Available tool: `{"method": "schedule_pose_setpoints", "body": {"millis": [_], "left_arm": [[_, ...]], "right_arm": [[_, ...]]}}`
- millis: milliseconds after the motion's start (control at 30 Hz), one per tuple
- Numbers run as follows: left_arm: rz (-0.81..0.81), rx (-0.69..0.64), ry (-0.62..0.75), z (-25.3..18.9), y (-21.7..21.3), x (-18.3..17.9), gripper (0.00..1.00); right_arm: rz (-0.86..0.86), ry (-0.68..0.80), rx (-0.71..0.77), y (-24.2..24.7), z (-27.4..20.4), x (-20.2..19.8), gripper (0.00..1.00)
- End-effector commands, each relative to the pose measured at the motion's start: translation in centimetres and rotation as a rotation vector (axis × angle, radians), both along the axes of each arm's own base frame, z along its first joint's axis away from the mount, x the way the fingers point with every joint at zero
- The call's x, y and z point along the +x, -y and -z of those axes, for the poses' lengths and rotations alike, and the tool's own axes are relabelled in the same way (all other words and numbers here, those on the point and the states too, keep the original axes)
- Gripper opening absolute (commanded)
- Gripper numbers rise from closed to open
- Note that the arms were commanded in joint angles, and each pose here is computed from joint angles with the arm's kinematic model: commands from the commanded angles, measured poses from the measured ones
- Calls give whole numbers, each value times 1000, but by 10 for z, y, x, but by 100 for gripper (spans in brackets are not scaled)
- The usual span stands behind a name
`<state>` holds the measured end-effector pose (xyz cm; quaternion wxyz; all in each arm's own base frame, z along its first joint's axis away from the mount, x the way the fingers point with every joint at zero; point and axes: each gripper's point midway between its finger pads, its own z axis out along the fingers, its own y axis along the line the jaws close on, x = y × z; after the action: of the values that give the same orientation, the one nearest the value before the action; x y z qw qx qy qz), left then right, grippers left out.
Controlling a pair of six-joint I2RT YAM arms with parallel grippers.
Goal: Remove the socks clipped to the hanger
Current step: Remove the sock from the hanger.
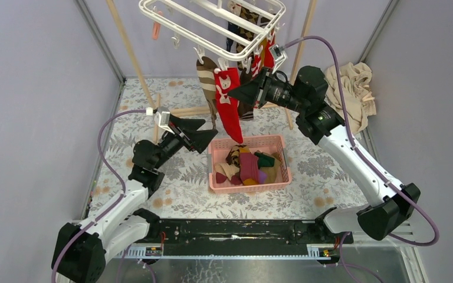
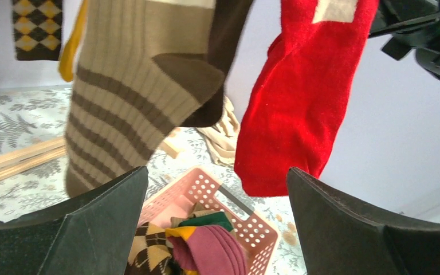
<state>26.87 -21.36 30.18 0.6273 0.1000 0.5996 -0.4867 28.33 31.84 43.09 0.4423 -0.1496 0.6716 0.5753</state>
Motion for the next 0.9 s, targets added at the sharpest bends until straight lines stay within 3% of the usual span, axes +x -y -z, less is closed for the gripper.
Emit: {"method": "schedule_pose_setpoints", "body": {"millis": [0,767,867], "left_arm": [[91,-71,91,-24,10,-17,98],[195,-115,154,-42,29,-14,98],[212,-128,164,-46,31,-16,92]], "right_arm": [[-75,47,83,-3,-26,-12,0],[-112,-2,105,-14,-11,-3,0],[-112,-7,102,-15,-7,-2,0]]}}
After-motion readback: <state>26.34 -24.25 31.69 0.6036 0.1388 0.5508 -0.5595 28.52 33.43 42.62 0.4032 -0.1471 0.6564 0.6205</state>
